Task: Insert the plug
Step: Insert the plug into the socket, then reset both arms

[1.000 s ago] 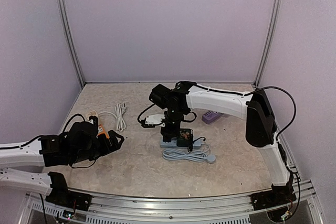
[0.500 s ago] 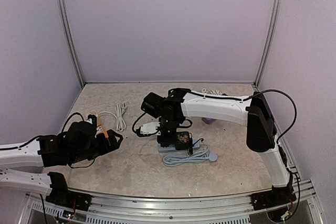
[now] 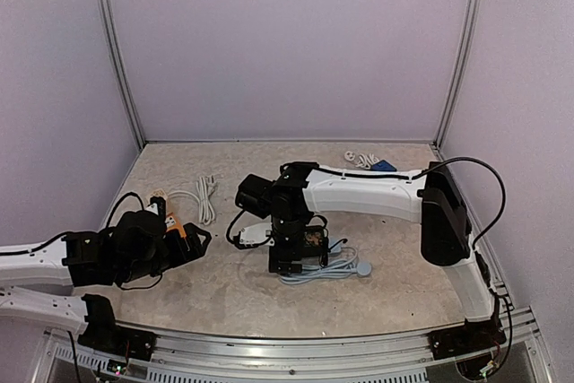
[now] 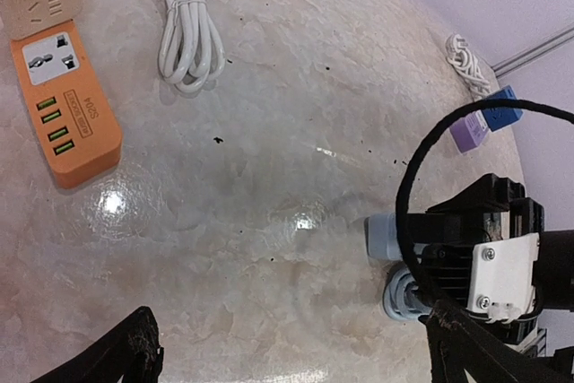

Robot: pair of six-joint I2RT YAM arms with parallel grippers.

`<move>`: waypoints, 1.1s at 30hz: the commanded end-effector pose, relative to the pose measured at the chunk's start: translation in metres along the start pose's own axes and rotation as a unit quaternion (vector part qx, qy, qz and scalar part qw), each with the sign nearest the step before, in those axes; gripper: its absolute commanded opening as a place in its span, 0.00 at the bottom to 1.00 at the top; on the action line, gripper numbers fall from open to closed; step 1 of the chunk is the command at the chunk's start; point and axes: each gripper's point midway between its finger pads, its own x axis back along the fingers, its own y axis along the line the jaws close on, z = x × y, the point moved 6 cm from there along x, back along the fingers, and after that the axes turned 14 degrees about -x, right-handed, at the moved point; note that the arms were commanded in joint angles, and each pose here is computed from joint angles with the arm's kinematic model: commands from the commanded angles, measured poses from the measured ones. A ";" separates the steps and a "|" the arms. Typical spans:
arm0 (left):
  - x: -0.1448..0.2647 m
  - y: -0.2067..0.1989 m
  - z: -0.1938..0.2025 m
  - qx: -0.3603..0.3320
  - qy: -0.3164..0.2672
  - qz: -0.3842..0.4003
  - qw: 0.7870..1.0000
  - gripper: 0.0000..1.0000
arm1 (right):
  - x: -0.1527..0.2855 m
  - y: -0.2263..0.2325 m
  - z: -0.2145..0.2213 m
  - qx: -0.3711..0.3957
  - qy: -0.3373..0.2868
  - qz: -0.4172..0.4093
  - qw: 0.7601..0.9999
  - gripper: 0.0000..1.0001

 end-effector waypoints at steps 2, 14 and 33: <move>0.010 -0.005 -0.019 -0.027 -0.023 -0.034 0.999 0.99 | 0.061 -0.020 0.004 -0.048 -0.042 0.074 0.995 1.00; 0.040 -0.009 -0.064 -0.109 -0.060 -0.091 0.988 0.99 | 0.184 -0.067 0.047 -0.238 -0.228 0.269 0.905 1.00; 0.092 0.020 -0.072 -0.145 -0.130 -0.023 0.981 0.99 | 0.236 -0.021 0.272 -0.447 -0.563 0.175 0.673 1.00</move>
